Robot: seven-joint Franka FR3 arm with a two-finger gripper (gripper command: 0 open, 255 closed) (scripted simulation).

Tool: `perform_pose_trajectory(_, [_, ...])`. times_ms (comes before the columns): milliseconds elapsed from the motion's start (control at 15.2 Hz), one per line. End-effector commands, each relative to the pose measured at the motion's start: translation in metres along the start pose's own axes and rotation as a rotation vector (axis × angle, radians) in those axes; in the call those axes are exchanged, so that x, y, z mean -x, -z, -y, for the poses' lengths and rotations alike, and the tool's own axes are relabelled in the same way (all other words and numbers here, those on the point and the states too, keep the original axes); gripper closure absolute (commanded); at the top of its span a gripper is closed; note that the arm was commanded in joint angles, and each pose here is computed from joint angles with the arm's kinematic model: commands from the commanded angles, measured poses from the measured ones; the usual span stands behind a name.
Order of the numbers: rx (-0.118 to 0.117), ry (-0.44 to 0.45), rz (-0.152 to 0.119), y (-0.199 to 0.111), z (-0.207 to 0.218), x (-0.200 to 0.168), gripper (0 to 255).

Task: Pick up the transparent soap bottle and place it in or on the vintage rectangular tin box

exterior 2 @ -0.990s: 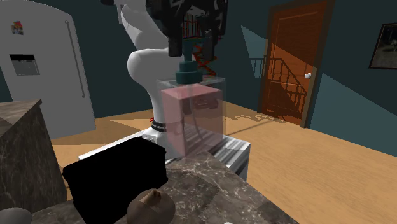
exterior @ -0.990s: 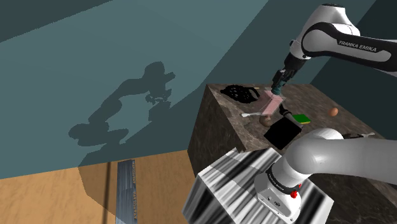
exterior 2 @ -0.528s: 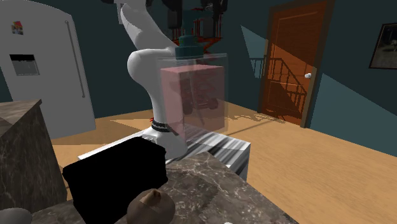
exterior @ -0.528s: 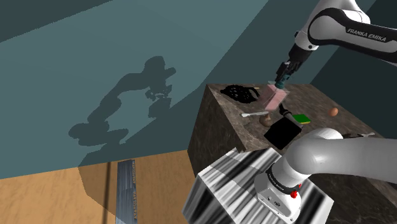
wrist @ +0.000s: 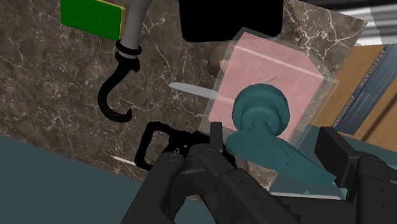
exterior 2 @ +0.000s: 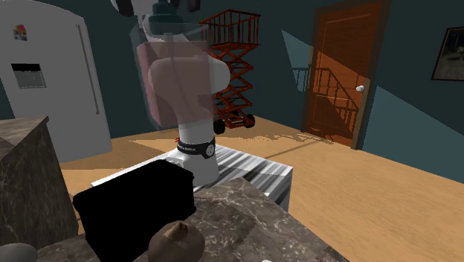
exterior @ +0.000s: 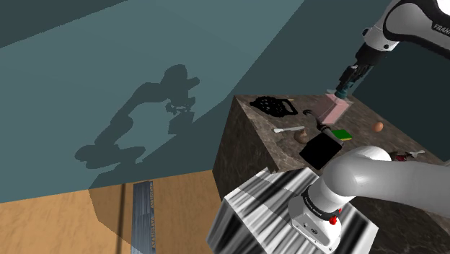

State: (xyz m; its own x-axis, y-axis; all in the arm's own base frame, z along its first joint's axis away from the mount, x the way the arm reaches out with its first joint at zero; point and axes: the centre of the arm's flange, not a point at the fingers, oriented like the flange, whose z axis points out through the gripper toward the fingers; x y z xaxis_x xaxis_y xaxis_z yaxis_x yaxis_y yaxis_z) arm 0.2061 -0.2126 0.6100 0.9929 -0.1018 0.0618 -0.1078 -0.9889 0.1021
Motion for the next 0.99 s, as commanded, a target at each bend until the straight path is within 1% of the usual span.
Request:
perform_pose_trajectory(0, [0.0, 0.001, 0.001, 0.009, -0.013, 0.017, 255])
perform_pose_trajectory(330, [0.0, 0.001, 0.001, 0.038, -0.047, 0.064, 255])
perform_pose_trajectory(924, [0.0, 0.001, 0.001, -0.01, -0.043, 0.067, 255])
